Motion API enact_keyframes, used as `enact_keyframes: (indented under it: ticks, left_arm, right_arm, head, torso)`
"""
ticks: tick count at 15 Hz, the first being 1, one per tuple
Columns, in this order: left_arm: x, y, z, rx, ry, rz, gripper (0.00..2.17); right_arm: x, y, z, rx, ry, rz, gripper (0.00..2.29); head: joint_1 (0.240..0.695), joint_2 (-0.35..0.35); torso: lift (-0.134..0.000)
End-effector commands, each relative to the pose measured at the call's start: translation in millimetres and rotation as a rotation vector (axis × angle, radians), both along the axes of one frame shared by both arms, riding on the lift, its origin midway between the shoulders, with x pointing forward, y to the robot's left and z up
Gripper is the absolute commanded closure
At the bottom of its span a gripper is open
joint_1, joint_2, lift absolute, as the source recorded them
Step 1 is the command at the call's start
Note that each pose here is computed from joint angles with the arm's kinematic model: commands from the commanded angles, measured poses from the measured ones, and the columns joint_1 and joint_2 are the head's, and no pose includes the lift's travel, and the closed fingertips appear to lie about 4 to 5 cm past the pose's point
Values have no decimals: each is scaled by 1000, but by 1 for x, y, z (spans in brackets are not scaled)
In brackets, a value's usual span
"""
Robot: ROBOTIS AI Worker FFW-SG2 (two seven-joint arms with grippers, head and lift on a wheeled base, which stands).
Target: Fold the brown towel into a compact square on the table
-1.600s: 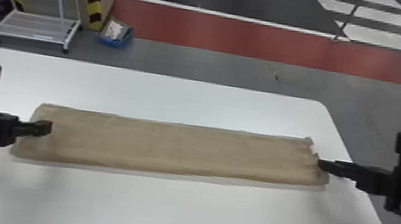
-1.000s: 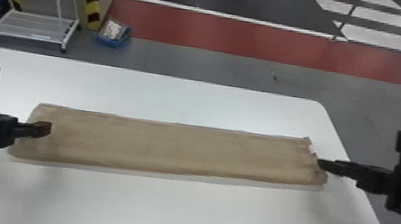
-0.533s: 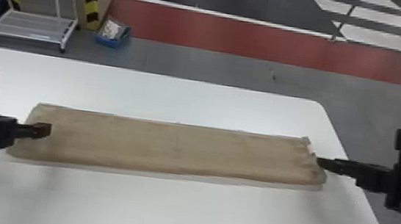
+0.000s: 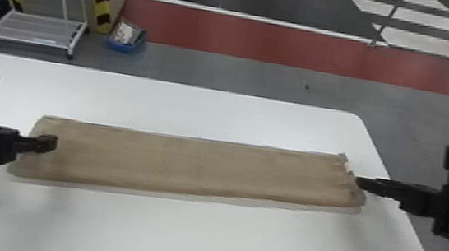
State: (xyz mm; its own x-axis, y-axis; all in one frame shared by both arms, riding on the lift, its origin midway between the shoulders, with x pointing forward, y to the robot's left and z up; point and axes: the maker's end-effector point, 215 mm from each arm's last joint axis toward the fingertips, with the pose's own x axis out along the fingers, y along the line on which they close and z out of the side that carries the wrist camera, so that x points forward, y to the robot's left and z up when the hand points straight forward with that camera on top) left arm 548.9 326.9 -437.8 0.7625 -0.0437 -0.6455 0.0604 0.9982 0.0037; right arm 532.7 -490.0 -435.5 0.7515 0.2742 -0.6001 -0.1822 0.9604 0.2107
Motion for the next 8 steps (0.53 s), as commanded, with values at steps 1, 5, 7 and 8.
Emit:
enact_keyframes:
  ticks: [1,5,7,8]
  left_arm:
    - [-1,0,-1,1,0,-1,154]
    - [-5,-7,-9,-4,18,-18,272]
    - [-6,-8,-12,-4,27,-25,356]
    - [-8,-8,-13,-7,33,-25,356]
  right_arm:
    - [-1,1,1,0,-3,1,340]
    - [-3,-1,1,2,-5,-3,340]
    - [-4,-1,0,1,-4,-3,340]
    - [-4,-1,-1,3,-3,-5,343]
  head:
    - [695,-165]
    - [695,-167]
    - [695,-171]
    - [695,-173]
  torso:
    - [-124]
    - [-124]
    - [-124]
    - [-124]
